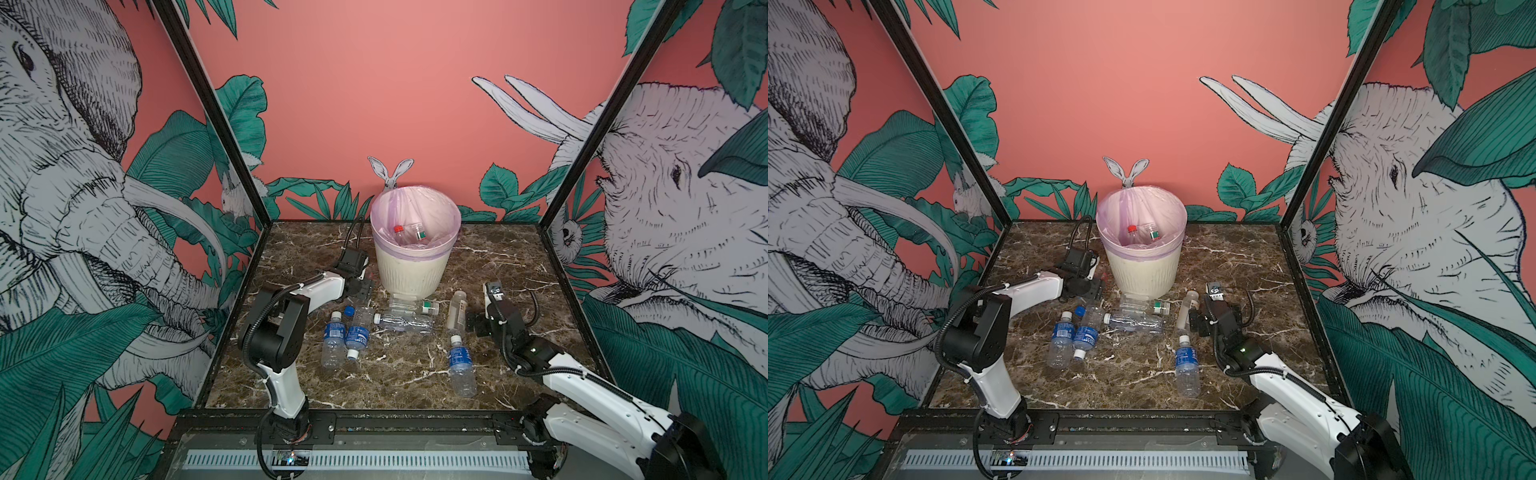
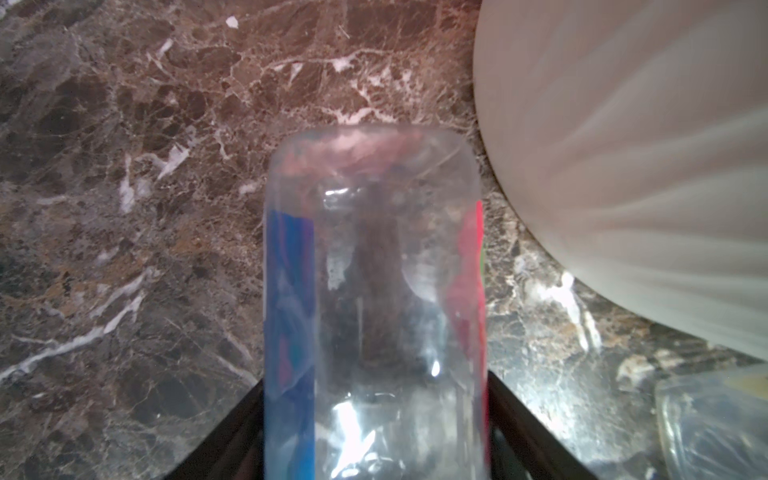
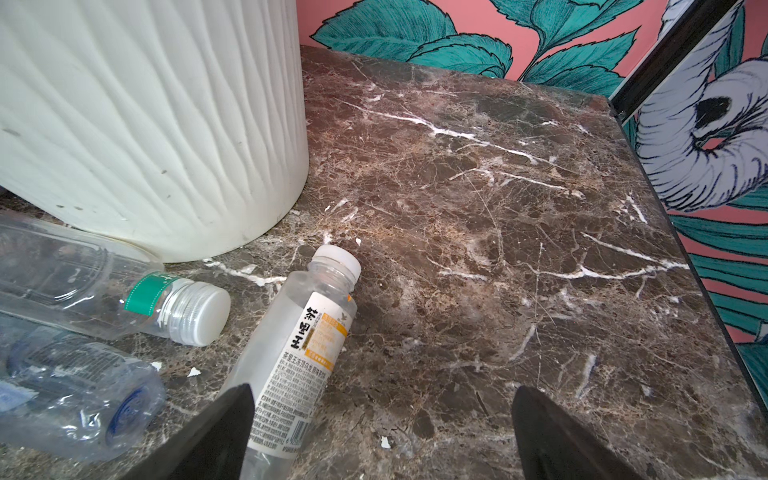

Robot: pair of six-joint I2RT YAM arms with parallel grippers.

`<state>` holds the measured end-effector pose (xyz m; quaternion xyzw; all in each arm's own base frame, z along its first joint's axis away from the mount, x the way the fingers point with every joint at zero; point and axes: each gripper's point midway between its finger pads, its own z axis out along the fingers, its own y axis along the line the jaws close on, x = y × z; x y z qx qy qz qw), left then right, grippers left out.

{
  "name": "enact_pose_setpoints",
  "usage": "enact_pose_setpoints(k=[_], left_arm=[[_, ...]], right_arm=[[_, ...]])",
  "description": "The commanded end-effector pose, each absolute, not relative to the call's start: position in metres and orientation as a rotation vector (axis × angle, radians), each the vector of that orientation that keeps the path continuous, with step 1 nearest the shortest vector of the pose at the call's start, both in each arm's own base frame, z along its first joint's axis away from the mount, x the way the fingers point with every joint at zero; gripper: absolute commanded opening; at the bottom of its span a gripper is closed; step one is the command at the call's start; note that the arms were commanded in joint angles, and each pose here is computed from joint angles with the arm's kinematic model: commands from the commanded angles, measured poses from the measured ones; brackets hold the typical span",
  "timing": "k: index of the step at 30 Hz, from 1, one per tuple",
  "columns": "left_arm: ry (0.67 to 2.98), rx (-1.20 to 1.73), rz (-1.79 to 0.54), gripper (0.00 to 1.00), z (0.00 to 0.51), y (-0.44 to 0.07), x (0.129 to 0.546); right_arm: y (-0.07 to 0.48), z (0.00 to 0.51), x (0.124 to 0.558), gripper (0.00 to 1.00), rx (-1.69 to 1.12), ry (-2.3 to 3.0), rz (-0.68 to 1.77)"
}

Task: Throw the plastic bottles in the bin
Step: 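Lower the right gripper beside the bin while the left gripper grasps the blue-label bottle, then lift the blue-label bottle with the left gripper and carry it over the bin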

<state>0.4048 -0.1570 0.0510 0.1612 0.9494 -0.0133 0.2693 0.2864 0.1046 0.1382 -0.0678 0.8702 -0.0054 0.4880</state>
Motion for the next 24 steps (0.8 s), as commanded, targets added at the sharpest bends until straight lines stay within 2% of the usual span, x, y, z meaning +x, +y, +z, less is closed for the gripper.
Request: enact_pose_setpoints(k=[1, 8, 14, 24], left_arm=[[2.56, 0.45, -0.003, 0.71, 0.058, -0.155, 0.405], [2.519, 0.421, 0.06, 0.58, 0.073, -0.144, 0.405], [2.444, 0.362, 0.14, 0.57, 0.101, -0.125, 0.395], [2.198, 0.365, -0.114, 0.56, 0.15, -0.137, 0.34]], right_arm=[[0.105, 0.15, 0.293, 0.99, -0.124, 2.074, 0.005], [0.107, 0.148, 0.293, 0.96, -0.134, 2.081, 0.016], [0.112, 0.144, 0.293, 0.95, -0.143, 2.091, 0.037], [0.115, 0.144, 0.292, 0.94, -0.147, 2.091, 0.063]])
